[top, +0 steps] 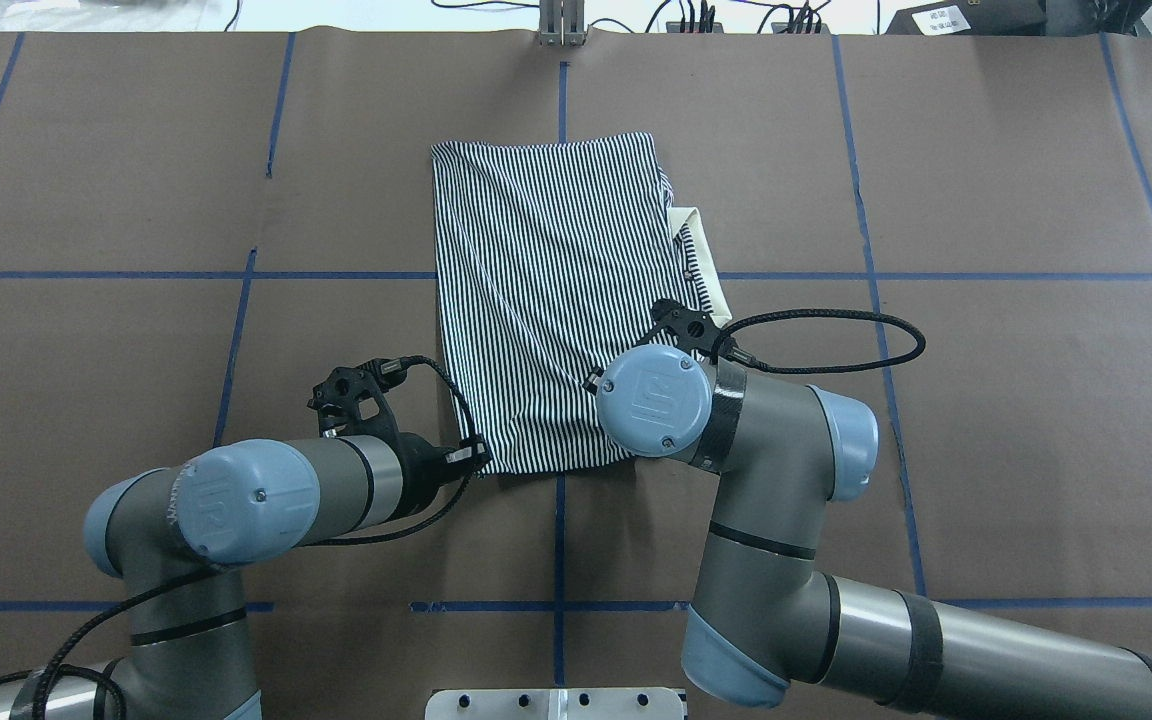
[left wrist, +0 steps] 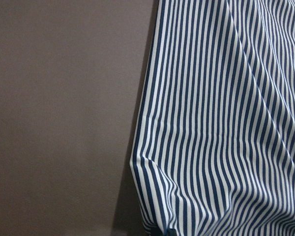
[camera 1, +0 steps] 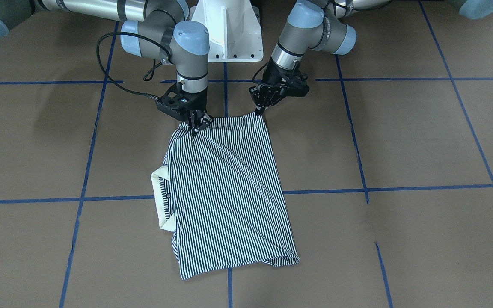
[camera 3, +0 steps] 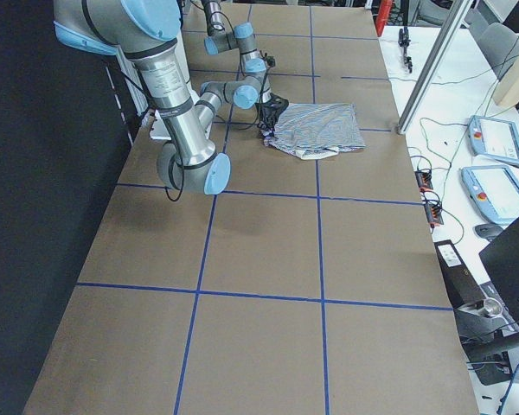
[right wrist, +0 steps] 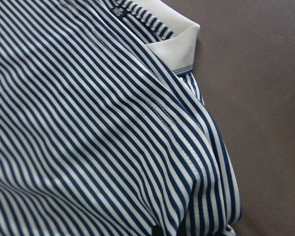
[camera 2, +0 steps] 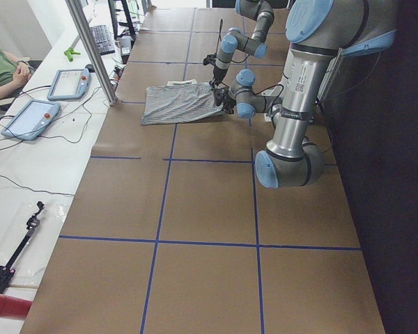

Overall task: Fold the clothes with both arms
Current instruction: 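Hold the shirt sides with both grippers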

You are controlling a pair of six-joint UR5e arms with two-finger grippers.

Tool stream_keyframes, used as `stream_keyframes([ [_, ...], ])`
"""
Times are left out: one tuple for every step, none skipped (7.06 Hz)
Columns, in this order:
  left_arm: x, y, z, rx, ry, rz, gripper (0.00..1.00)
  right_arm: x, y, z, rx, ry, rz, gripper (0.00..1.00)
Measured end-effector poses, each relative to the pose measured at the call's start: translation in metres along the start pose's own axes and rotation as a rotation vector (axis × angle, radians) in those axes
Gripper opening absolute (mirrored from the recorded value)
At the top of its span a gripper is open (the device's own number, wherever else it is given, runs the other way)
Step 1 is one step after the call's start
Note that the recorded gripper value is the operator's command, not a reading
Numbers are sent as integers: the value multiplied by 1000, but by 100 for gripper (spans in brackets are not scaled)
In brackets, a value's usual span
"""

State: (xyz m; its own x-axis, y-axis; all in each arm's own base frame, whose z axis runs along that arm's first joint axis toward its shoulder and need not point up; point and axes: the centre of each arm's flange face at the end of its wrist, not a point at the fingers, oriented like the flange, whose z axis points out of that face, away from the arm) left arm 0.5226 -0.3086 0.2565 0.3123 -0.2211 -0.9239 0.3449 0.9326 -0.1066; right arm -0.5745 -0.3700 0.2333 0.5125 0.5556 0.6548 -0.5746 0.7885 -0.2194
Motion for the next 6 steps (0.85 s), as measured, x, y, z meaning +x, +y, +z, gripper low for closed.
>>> stream_keyframes([
  [16,4,-34,-23,-6,17,0,-1,0,-29,-10,-29,2,0],
  [30,8,-73,-47,-18,24,0,4,2,-66,-23,-48,13,0],
  [41,12,-116,-66,-32,26,0,14,11,-108,-47,-62,30,0],
  [48,15,-151,-80,-46,28,0,26,21,-144,-71,-70,36,0],
  [52,17,-171,-94,-59,29,0,34,27,-164,-87,-75,36,0],
  [55,16,-174,-97,-68,37,0,34,30,-167,-89,-70,30,0],
])
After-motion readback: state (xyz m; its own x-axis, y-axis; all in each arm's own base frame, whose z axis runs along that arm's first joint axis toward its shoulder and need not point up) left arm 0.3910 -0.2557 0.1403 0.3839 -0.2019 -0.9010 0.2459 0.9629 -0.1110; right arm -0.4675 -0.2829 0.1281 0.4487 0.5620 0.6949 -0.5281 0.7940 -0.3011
